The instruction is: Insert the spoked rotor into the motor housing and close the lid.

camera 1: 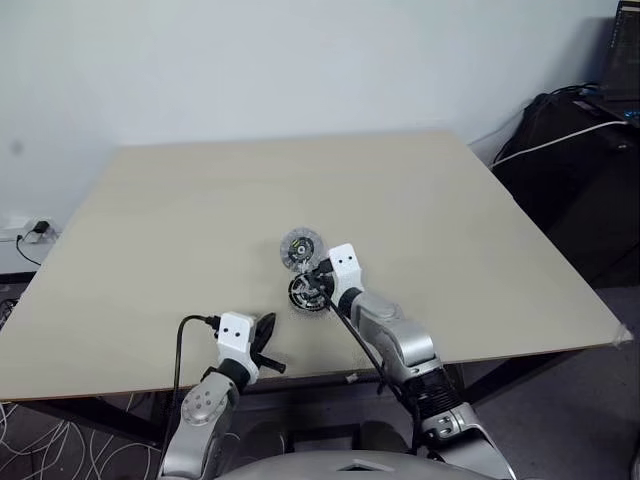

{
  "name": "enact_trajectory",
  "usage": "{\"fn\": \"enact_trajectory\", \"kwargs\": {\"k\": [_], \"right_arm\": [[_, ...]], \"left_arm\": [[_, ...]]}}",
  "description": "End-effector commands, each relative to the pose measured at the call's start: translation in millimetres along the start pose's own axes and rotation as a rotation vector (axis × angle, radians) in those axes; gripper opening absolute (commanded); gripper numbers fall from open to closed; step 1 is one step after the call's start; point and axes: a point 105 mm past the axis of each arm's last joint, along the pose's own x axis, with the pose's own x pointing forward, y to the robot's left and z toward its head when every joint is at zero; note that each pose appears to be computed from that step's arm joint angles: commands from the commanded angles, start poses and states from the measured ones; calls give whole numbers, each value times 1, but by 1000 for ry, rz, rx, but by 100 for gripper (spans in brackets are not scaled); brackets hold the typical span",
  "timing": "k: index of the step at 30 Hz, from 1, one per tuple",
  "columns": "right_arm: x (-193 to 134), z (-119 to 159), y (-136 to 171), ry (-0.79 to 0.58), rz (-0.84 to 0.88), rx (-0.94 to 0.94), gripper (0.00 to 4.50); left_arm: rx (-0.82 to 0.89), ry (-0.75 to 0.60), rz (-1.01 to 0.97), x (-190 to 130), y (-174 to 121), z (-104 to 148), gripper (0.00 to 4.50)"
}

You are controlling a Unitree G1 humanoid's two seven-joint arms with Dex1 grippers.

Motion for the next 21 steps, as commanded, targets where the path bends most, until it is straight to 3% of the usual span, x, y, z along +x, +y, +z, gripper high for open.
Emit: {"fn": "enact_trajectory", "kwargs": {"k": [1,7,13,17,21], "right_arm": [[2,18,16,-60,66,-52,4],[8,18,30,-51,121,-82,4],[14,-37,-2,237,-54,-139,4],[13,-25,7,176,-2,-92,4],[11,7,24,35,95,-38,4]], "left_arm": [[13,-44,-19,2,-3,13,0],[5,-44,-11,1,-3,12,0],[1,-47,-4,1,-3,12,0],[-3,-50,2,0,-3,12,0],[-5,-50,-2,1,-3,12,0]]}}
